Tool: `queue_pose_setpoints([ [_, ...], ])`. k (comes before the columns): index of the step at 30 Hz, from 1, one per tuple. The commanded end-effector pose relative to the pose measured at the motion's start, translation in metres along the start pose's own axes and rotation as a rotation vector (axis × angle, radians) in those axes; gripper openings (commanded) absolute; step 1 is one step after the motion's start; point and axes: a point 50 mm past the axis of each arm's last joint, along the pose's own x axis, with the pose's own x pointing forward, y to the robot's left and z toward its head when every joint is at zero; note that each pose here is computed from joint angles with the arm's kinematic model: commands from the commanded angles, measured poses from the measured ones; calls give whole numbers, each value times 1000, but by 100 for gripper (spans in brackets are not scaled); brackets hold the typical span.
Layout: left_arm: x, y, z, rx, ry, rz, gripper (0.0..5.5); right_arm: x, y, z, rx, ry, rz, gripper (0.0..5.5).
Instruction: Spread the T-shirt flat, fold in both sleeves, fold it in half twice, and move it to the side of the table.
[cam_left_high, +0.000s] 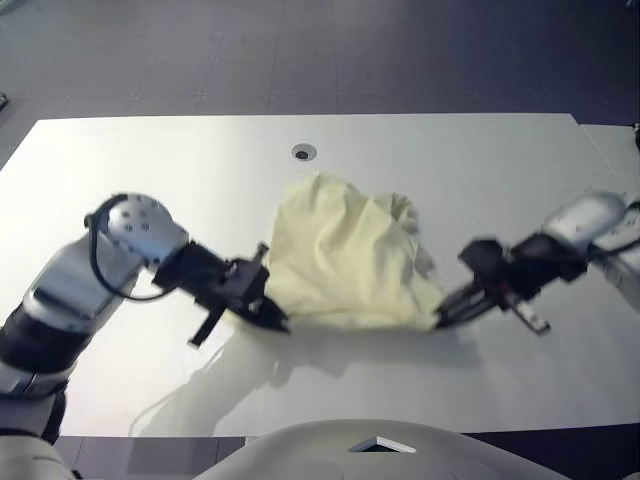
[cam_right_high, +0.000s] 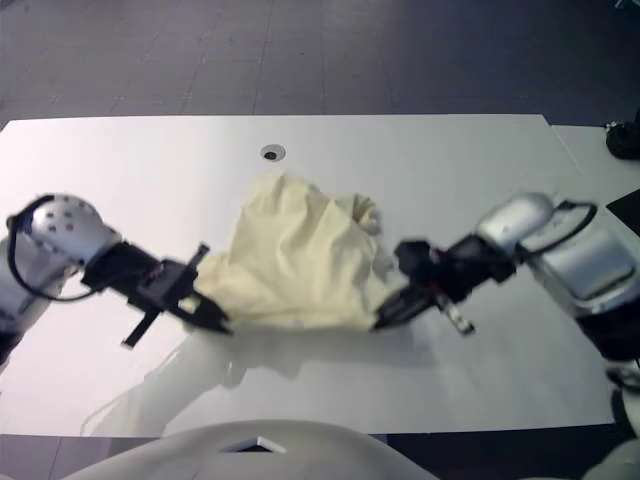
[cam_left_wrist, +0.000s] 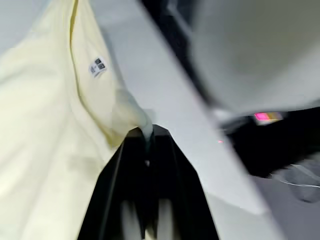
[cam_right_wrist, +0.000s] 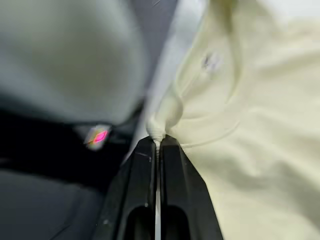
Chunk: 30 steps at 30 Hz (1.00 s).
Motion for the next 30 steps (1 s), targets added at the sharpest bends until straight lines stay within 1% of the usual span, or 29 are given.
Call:
queue_pose_setpoints([
  [1,8,-14,-10,-71,40,-43,0,16,12,-16,13,111,37,1],
  [5,16,-18,-11,-86,27,-40,0,20,10,-24,-4,151,10,1],
  [6,18,-18,-11,-86,24,-28,33,20,10,-25,-5,157,4,27],
  [9,17,-20,-7,-104,2,-36,77,14,12,-23,-2,149,-4,69],
  [10,13,-21,-3,-112,-18,-45,99,10,12,-19,-4,135,-12,91],
  [12,8,-21,2,-120,-42,-52,126,4,12,-15,-6,116,-24,117],
  [14,-5,-17,10,-123,-82,-32,164,-8,8,-5,-22,76,-73,153],
  [16,-35,6,19,-74,-121,145,196,-37,-17,7,-79,77,-302,184],
  [18,-59,35,23,-31,-138,382,234,-62,-43,13,-103,80,-552,221],
  [20,-68,63,18,-26,-129,594,269,-73,-64,14,-95,79,-711,254],
  [21,-67,72,14,-20,-103,658,289,-74,-70,13,-99,90,-747,274],
  [23,-57,85,2,8,-24,723,320,-67,-76,9,-110,125,-747,303],
  [26,-41,96,-15,48,74,749,364,-59,-78,4,-128,176,-718,345],
  [30,-19,101,-26,95,120,754,439,-55,-84,-3,-166,246,-746,417],
])
